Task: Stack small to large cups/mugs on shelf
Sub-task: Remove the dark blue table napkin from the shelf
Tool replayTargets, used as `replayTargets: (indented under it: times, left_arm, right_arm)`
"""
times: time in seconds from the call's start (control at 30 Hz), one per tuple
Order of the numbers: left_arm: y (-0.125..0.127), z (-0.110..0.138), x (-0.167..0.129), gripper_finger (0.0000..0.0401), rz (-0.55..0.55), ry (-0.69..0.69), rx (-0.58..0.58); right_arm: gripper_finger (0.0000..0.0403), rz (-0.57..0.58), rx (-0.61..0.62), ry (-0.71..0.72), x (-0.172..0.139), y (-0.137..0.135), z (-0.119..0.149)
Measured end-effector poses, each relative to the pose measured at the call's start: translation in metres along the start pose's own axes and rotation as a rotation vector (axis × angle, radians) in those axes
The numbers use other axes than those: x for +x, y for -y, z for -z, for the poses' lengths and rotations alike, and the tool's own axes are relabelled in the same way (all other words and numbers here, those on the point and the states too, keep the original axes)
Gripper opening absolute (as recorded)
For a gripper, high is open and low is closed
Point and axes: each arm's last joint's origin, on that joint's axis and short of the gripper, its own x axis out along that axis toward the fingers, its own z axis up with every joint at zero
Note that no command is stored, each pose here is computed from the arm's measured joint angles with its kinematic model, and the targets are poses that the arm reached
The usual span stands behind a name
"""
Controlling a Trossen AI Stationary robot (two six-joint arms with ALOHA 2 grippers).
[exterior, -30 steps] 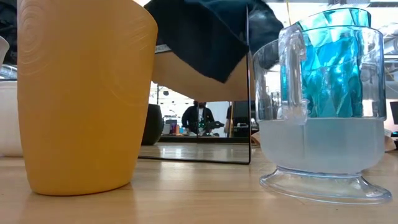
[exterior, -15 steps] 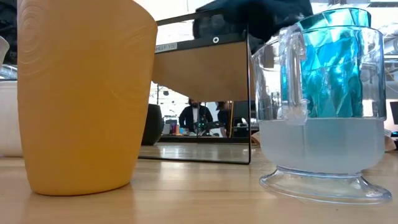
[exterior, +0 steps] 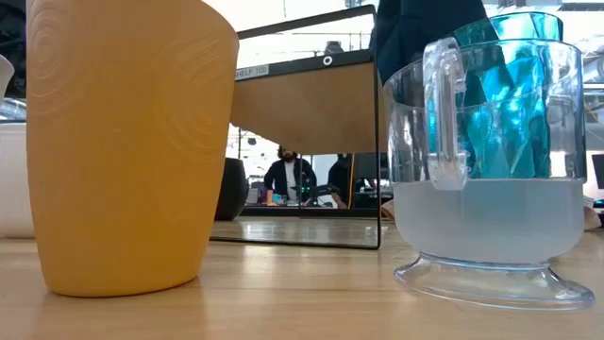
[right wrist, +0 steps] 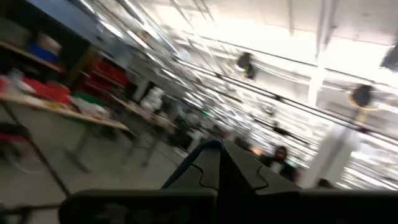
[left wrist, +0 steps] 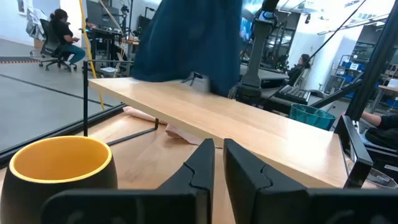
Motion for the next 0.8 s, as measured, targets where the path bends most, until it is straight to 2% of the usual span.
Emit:
replayTargets:
  times: [0.23, 0.4, 0.53, 0.8]
  left_arm:
    - [0.000, 0.000, 0.000, 0.0037, 0.000, -0.004, 0.001]
    - [0.000, 0.001, 0.000, 0.0037, 0.000, -0.008, 0.001]
    - [0.000, 0.001, 0.000, 0.0037, 0.000, -0.009, 0.002]
    - [0.000, 0.001, 0.000, 0.0037, 0.001, -0.011, -0.012]
  right_arm:
    - [0.0000, 0.125, -0.193, -0.215, 0.000, 0.007, 0.001]
    - [0.0000, 0.196, -0.271, -0.386, -0.002, 0.010, 0.005]
    - [0.0000, 0.201, -0.275, -0.405, -0.005, 0.014, 0.005]
    - [0.0000, 0.297, -0.215, -0.382, -0.009, 0.046, 0.005]
